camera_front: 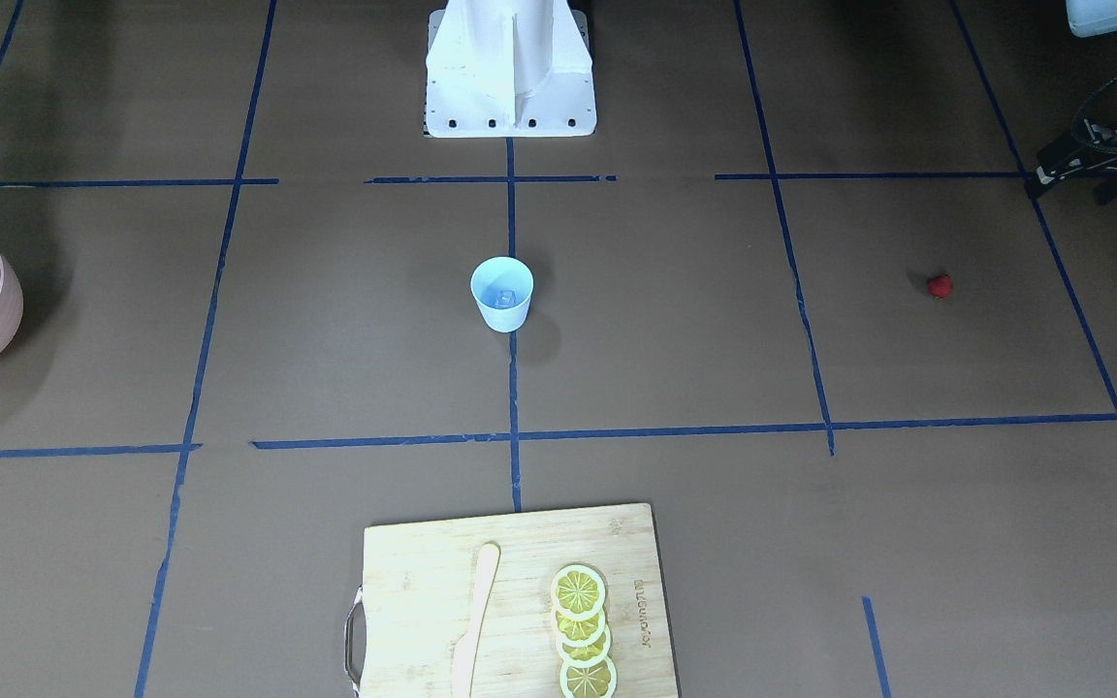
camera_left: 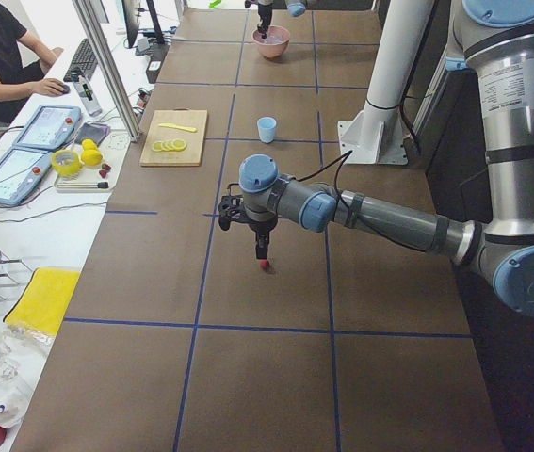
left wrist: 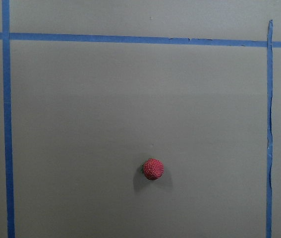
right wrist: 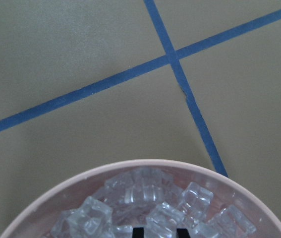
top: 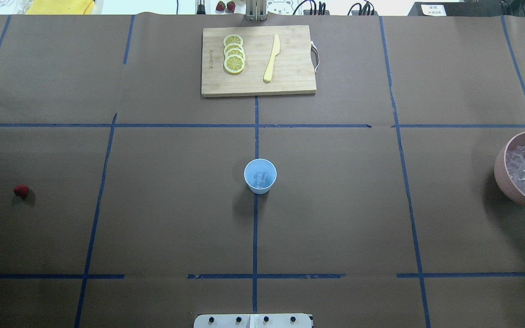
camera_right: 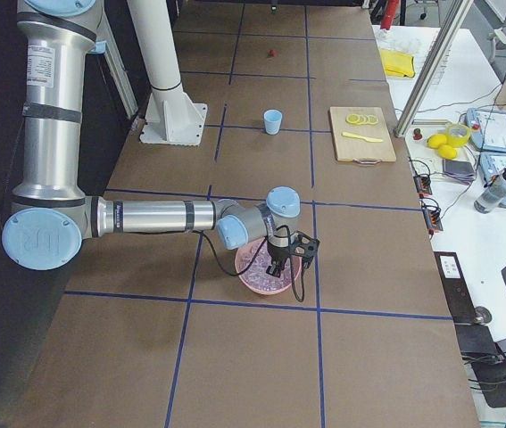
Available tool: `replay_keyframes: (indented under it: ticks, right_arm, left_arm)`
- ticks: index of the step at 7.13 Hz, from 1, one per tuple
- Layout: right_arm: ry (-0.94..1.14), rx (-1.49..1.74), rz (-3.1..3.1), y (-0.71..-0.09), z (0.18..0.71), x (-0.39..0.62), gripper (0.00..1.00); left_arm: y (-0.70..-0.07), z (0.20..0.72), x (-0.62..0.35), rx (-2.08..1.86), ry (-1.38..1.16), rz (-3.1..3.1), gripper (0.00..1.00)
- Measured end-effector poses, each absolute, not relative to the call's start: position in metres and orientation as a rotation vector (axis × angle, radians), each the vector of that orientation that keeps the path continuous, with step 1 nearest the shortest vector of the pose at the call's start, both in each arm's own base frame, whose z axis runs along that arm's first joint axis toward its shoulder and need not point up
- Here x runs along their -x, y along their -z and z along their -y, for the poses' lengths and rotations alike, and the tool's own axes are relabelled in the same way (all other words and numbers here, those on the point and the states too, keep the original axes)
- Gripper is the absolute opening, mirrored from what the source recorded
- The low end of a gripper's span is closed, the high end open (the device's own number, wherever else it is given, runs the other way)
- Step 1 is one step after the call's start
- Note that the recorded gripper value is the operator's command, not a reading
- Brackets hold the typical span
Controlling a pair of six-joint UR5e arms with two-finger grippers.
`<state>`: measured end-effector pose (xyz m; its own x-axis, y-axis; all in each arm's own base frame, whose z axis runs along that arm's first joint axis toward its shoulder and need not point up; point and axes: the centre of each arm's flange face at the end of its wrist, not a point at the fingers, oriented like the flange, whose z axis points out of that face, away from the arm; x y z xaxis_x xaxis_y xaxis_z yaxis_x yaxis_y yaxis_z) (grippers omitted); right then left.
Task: Put ice and strawberries in cup
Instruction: 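Lower the right gripper into the bowl and grasp a third ice cube, then carry the ice cube with the right gripper over the cup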
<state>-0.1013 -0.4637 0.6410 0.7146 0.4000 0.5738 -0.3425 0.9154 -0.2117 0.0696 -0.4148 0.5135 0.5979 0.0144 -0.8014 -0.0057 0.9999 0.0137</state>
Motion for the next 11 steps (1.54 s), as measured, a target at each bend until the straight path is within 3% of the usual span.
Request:
replay_keyframes:
  ticks: [5, 8, 11]
  right_arm:
    - [-0.436, -0.005, 0.705, -0.599, 0.469, 0.072, 0.0]
    - [-0.543, -0.015, 0.824, -0.509, 0.46, 0.095, 0.0]
    - [-0.668, 0.095, 0.992, -0.387, 0.454, 0.199, 0.0]
  left_arm:
    - [-0.513, 0.415, -0.07, -0.01, -0.012, -0.931, 1.0]
    - [-0.512, 0.414, -0.07, -0.011, -0.013, -0.933, 1.0]
    - [-0.511, 0.414, -0.07, -0.012, -0.014, -0.934, 1.0]
